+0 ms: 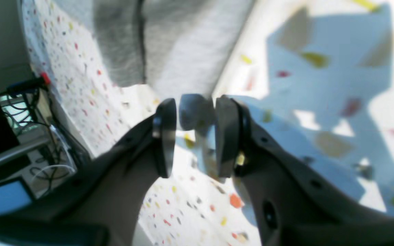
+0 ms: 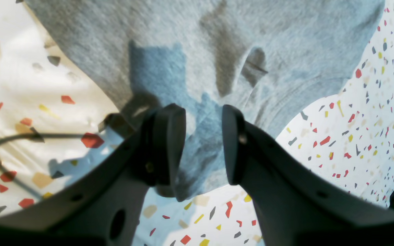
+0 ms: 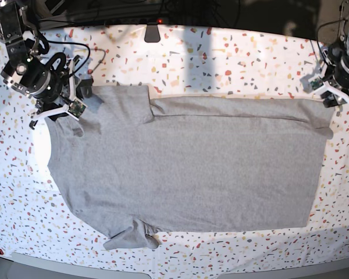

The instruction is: Fold the T-shirt properly

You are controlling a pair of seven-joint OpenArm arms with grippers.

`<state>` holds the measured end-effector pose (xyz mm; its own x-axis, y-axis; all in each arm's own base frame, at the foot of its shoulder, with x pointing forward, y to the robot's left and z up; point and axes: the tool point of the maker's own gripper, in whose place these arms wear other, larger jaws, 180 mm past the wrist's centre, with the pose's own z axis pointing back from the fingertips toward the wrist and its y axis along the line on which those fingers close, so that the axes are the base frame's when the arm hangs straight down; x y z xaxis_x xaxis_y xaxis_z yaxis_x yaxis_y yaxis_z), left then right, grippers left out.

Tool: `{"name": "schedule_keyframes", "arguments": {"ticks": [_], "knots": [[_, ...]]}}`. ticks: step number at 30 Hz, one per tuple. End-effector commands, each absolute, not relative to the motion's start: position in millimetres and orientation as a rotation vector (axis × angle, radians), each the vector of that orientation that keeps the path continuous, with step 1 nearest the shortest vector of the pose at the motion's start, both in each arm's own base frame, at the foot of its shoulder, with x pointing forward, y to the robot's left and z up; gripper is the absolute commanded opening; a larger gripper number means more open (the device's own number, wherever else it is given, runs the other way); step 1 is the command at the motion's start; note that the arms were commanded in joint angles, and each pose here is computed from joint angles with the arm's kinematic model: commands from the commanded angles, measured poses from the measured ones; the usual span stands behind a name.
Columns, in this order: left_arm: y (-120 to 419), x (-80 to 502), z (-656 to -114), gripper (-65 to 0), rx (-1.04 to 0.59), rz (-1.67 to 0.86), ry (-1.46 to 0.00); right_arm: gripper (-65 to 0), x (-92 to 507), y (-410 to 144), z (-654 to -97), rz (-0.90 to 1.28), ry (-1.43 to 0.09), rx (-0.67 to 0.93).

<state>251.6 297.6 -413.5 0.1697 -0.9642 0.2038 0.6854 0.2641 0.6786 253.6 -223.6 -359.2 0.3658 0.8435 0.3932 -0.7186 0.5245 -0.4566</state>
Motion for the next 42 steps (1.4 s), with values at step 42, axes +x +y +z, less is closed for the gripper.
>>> {"name": "schedule_keyframes", "arguments": {"ticks": [42], "knots": [[295,270,-417,-65.0,0.576,-1.253,-0.635,-42.5,210,-254,-393,1.099,-0.485,-0.297]]}}
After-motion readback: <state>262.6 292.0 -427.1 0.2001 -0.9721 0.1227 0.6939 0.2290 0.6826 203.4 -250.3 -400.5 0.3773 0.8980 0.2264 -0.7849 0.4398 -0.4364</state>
